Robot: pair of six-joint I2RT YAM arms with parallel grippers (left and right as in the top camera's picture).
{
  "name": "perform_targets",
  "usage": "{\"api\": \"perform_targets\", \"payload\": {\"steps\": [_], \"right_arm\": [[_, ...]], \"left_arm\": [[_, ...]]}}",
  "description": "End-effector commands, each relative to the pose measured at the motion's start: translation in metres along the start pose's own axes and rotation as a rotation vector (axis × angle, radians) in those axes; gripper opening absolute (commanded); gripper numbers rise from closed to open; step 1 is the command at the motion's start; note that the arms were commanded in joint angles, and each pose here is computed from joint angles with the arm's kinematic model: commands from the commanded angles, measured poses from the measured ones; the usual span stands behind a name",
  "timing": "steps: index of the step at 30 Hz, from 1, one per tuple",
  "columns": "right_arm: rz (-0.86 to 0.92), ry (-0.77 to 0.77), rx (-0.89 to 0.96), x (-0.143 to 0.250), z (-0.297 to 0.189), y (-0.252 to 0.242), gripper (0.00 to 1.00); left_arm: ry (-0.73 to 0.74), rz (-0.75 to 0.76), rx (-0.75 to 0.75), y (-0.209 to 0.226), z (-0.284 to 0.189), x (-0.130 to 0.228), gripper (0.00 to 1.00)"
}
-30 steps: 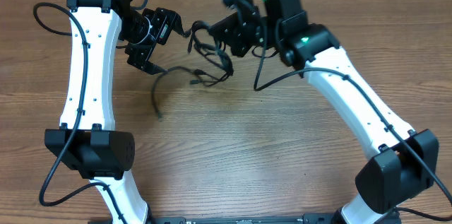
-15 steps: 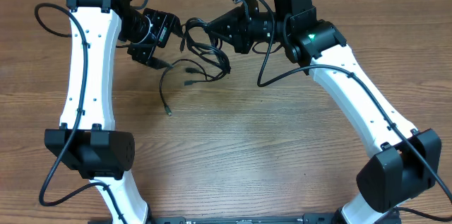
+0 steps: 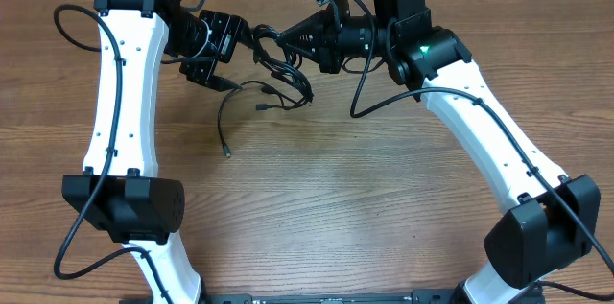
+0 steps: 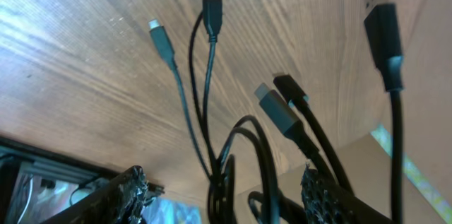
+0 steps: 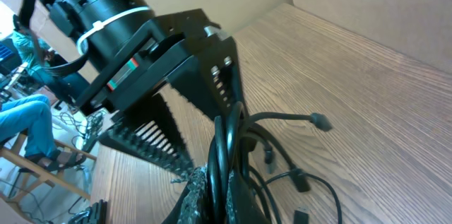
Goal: Untangle cables
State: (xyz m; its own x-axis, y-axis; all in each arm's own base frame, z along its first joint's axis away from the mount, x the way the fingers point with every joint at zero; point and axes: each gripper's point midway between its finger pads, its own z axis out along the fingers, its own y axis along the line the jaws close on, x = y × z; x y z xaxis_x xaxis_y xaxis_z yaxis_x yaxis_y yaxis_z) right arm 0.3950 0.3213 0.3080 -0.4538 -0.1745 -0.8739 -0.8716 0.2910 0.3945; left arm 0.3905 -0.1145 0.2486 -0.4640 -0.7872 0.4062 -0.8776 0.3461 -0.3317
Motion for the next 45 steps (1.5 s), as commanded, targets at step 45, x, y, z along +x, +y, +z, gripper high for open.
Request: {"api": "perform_targets", "payload": {"steps": [45], "right_arm": [[-0.059,-0.02,0.016,-0.011,-0.001,0.009,0.04]], "left_arm": [[-0.091,-0.049,-0.008,0.003,-0.006,-0.003,0.55]]}}
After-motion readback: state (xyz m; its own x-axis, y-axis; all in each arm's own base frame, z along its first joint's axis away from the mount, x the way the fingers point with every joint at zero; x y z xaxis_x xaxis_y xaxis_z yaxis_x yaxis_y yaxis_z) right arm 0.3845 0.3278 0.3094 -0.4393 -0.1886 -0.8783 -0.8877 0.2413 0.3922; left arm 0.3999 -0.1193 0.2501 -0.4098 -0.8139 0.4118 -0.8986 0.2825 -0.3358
